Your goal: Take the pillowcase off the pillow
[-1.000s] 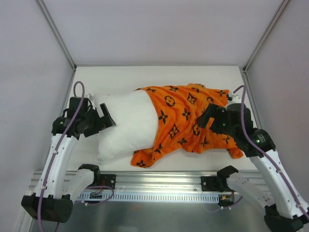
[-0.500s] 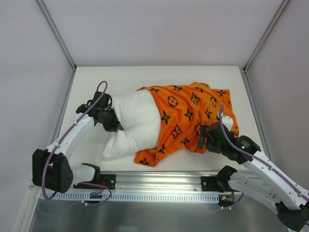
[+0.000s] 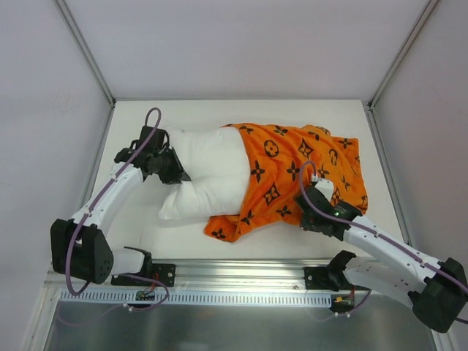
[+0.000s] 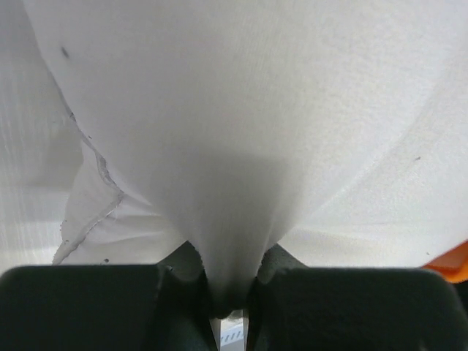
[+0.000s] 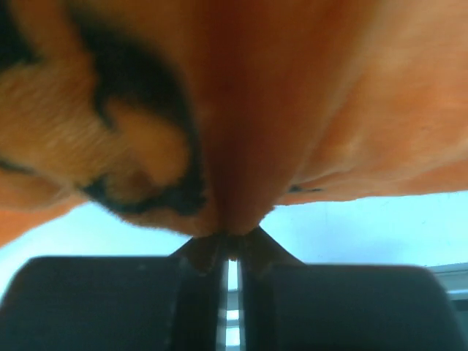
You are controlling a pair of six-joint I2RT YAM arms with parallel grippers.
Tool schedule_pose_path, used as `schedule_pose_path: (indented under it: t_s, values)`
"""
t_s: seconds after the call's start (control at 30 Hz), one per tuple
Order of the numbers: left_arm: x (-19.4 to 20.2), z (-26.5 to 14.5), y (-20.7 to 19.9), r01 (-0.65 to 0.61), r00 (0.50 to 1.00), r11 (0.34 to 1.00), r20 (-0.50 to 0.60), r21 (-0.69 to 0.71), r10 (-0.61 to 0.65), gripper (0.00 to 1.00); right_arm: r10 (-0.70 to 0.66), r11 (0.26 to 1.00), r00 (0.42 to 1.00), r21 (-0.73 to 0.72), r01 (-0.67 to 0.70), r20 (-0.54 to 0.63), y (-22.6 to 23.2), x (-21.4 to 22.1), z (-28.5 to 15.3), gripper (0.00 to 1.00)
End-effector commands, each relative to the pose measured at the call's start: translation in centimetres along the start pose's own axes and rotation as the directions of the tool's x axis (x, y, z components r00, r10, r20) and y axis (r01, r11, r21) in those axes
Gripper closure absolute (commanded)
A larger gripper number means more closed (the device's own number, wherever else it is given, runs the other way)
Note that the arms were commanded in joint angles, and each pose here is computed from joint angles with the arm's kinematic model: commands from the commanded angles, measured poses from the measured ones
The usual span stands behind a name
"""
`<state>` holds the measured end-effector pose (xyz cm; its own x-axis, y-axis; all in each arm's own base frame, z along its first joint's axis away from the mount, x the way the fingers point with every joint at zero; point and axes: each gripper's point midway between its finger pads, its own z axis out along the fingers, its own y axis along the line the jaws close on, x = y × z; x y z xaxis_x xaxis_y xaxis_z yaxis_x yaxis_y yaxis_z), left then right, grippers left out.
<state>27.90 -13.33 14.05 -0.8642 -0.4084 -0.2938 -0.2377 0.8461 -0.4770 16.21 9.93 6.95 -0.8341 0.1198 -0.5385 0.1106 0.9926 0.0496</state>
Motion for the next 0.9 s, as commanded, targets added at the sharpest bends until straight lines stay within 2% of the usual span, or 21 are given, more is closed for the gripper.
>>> schedule_pose_path:
  t_s: [0.0,0.07,0.13,0.2,0.23,0.3,0.33,0.4,0.47,0.53,0.7,0.77,0.87]
  values:
    - [-1.9,-2.8,-1.5,0.005,0.996,0.993,0.083,0.114,-0.015,1.00,0.114,0.989,0.980,0.079,-0.128,0.160,-1.9,-3.3,-0.4,0.99]
    - [-3.5,-4.0,-0.8,0.043,0.991,0.990,0.122,0.136,-0.060,1.00,0.193,0.974,0.954,0.077,-0.215,0.228,-3.6,-5.3,-1.8,0.99]
    - [-5.1,-5.7,-0.5,0.062,0.980,0.985,0.175,0.161,-0.090,1.00,0.211,0.967,0.936,0.082,-0.243,0.283,-5.1,-7.1,-3.4,0.99]
    - [-7.6,-7.7,1.5,0.134,0.952,0.980,0.258,0.144,-0.168,1.00,0.283,0.930,0.888,0.121,-0.346,0.362,-8.7,-9.4,-5.9,0.99]
    - [-7.7,-8.1,1.2,0.134,0.948,0.979,0.268,0.153,-0.171,1.00,0.286,0.922,0.882,0.143,-0.360,0.375,-9.6,-9.9,-6.6,0.99]
    - [-9.3,-9.9,2.5,0.192,0.913,0.968,0.332,0.163,-0.237,1.00,0.288,0.904,0.869,0.187,-0.386,0.403,-11.7,-10.5,-8.5,0.99]
    - [-9.8,-10.6,2.8,0.226,0.896,0.958,0.348,0.177,-0.276,1.00,0.324,0.878,0.832,0.184,-0.442,0.451,-12.9,-11.7,-10.3,0.99]
    - [-10.9,-12.2,3.3,0.261,0.865,0.942,0.382,0.210,-0.325,1.00,0.337,0.872,0.809,0.163,-0.461,0.481,-13.6,-12.3,-12.4,0.99]
    - [-11.6,-13.3,3.4,0.261,0.850,0.939,0.406,0.226,-0.334,1.00,0.363,0.855,0.749,0.120,-0.504,0.555,-14.3,-13.5,-15.9,0.99]
    - [-12.1,-14.5,2.4,0.230,0.850,0.939,0.418,0.254,-0.322,1.00,0.364,0.853,0.723,0.102,-0.512,0.588,-14.5,-13.8,-17.9,0.99]
    - [-12.4,-17.2,0.7,0.152,0.840,0.953,0.474,0.263,-0.265,1.00,0.378,0.853,0.609,-0.007,-0.522,0.698,-14.7,-14.9,-25.1,0.99]
    - [-13.0,-18.4,1.1,0.125,0.805,0.973,0.554,0.192,-0.213,1.00,0.365,0.859,0.600,-0.011,-0.511,0.712,-14.7,-15.2,-26.1,0.99]
    - [-13.6,-17.6,0.9,0.121,0.823,0.976,0.532,0.179,-0.199,1.00,0.367,0.867,0.629,-0.006,-0.499,0.685,-14.1,-16.1,-24.6,0.99]
